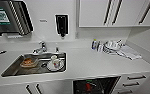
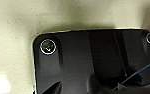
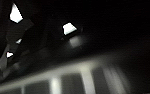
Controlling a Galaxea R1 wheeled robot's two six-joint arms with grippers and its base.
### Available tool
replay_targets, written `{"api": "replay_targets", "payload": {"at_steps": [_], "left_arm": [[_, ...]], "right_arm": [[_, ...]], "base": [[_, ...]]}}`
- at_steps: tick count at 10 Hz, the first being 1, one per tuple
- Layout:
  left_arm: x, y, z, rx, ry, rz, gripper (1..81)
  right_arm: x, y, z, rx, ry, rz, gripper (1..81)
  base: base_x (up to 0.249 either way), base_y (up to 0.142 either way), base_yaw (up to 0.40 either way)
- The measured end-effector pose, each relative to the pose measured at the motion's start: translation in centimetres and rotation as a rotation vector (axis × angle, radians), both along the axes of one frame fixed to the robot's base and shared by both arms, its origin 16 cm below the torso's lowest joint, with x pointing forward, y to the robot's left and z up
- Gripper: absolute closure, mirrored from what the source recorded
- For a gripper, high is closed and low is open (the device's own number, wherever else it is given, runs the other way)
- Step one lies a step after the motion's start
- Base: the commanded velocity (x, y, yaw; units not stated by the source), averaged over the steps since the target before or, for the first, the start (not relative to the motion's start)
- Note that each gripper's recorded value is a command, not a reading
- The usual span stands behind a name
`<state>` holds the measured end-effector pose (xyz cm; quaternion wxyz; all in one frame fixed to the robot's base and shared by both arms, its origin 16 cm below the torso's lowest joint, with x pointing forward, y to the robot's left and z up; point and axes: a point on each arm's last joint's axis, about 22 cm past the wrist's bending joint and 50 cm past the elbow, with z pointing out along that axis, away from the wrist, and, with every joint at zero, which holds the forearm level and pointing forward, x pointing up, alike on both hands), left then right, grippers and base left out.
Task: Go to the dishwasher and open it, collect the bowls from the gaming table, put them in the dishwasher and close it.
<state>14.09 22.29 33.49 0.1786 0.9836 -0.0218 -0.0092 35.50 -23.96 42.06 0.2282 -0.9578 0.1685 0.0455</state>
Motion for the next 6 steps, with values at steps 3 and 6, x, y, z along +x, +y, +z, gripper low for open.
{"api": "replay_targets", "payload": {"at_steps": [3, 6], "left_arm": [[-0.1, 0.0, 0.0, 0.000, -0.001, -0.001, 1.0], [-0.4, 0.0, 0.0, 0.001, 0.007, -0.002, 1.0]], "right_arm": [[9.5, -0.4, 5.3, 0.027, -0.090, 0.052, 1.0], [30.3, -3.5, 16.9, 0.043, -0.472, -0.202, 1.0]], "base": [[0.000, 0.000, 0.000], [0.000, 0.000, 0.000]]}}
